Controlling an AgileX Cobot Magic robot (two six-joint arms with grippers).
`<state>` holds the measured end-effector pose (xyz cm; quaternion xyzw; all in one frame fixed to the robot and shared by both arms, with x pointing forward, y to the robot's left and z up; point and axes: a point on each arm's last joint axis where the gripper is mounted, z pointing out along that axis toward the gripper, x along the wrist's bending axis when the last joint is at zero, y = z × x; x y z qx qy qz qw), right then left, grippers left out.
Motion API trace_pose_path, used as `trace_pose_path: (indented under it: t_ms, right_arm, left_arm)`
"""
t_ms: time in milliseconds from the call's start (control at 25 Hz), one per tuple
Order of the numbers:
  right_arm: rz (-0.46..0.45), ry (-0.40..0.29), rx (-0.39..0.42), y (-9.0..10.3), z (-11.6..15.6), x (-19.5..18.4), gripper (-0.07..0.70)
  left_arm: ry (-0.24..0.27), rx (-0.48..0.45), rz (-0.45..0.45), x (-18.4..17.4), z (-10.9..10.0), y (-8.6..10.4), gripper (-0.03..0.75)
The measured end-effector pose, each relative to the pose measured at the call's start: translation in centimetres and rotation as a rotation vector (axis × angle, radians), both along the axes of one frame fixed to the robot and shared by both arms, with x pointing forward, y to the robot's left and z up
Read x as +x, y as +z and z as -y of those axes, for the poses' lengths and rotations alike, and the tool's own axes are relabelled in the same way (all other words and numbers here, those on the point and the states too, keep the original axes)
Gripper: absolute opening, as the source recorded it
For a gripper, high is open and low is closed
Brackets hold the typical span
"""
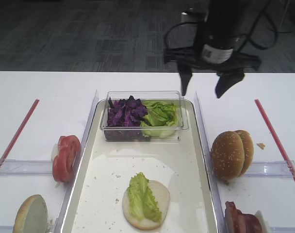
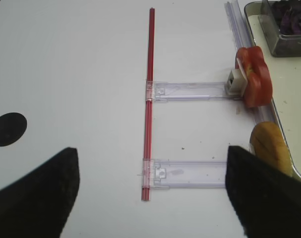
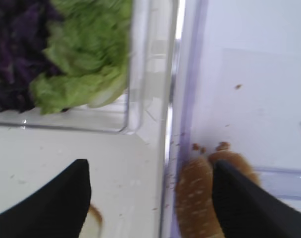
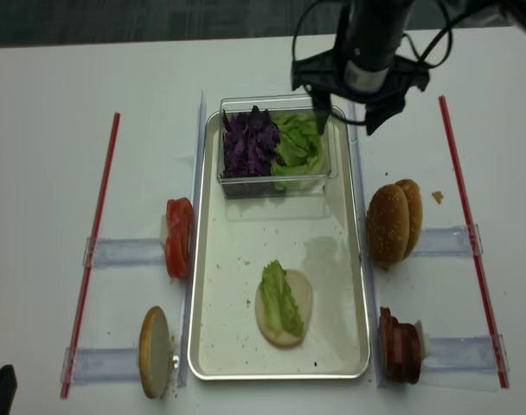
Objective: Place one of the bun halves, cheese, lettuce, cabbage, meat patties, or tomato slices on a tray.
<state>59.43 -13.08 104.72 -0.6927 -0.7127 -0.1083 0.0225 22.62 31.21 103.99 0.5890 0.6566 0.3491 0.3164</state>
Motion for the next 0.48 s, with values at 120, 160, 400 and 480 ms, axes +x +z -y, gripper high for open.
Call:
trace_pose_path:
  t_ms: [120, 160, 400, 480]
  right_arm:
    - [0.015, -0.053, -0.017, 0.0, 4.7, 1.9, 0.538]
    - [0.02, -0.074, -0.023, 0.0, 6.5, 2.4, 0.538]
    - [0.038, -0.158, -0.056, 0.0, 14.4, 3.7, 0.538]
    - [0.042, -0.16, -0.075, 0.0, 15.5, 3.8, 0.538]
  left_arm:
    - [0.0, 0.0, 0.0, 0.0, 0.0, 0.0, 0.554]
    - [0.0, 0.0, 0.0, 0.0, 0.0, 0.0, 0.554]
    - [0.0, 0.0, 0.0, 0.0, 0.0, 0.0, 0.554]
    - [0.0, 0.0, 0.0, 0.0, 0.0, 0.0, 0.554]
